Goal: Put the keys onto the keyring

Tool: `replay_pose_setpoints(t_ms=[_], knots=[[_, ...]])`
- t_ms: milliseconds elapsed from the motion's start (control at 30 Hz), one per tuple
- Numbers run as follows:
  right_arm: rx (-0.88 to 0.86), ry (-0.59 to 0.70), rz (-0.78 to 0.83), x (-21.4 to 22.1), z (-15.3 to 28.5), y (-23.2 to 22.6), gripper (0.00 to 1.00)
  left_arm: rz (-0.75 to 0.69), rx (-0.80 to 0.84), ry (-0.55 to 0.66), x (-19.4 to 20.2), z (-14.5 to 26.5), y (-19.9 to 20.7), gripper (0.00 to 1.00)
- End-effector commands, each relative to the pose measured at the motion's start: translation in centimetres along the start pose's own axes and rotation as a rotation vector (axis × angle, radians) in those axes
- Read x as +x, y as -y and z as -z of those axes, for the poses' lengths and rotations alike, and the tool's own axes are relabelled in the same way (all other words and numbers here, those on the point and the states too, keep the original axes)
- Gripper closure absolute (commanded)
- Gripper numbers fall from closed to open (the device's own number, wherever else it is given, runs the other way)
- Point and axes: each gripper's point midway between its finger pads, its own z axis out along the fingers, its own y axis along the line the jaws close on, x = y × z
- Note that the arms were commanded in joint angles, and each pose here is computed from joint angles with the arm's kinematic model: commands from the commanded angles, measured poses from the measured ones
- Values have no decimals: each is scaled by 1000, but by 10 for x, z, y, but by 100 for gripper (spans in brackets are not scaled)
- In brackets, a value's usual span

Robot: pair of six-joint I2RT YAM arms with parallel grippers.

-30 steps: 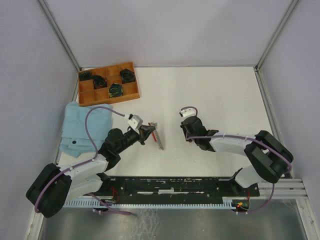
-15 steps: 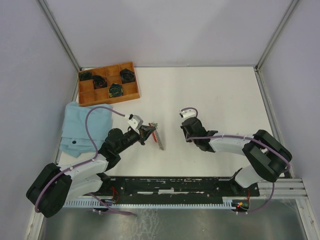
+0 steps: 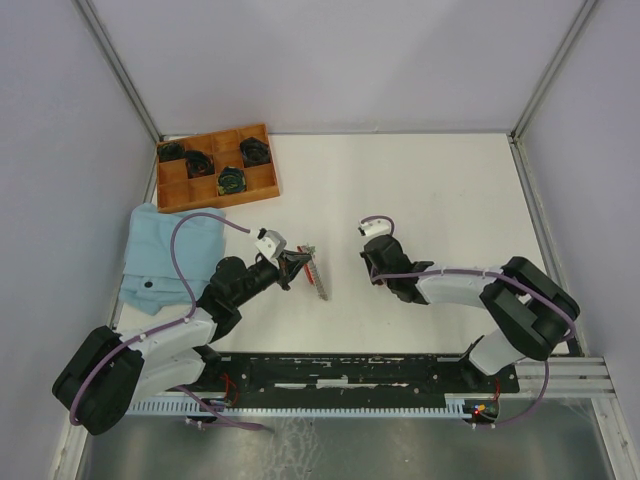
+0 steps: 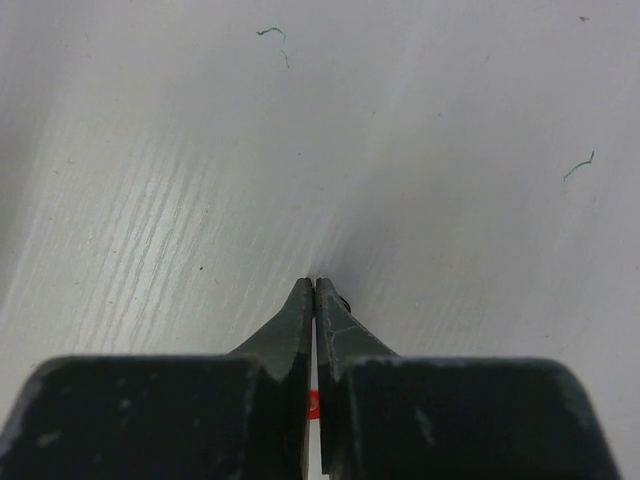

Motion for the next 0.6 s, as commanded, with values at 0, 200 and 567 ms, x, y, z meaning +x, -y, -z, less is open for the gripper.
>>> replay_pose_setpoints(t_ms=[0, 200, 567], knots=[[4, 42, 5, -14, 11, 3, 97, -54, 22, 68, -20, -4, 2, 97], [-105, 61, 119, -31, 37, -6, 99, -73, 54, 89, -22, -2, 7, 97], [-424, 197, 437, -68, 104, -37, 99, -168, 176, 138, -20, 1, 25, 97]])
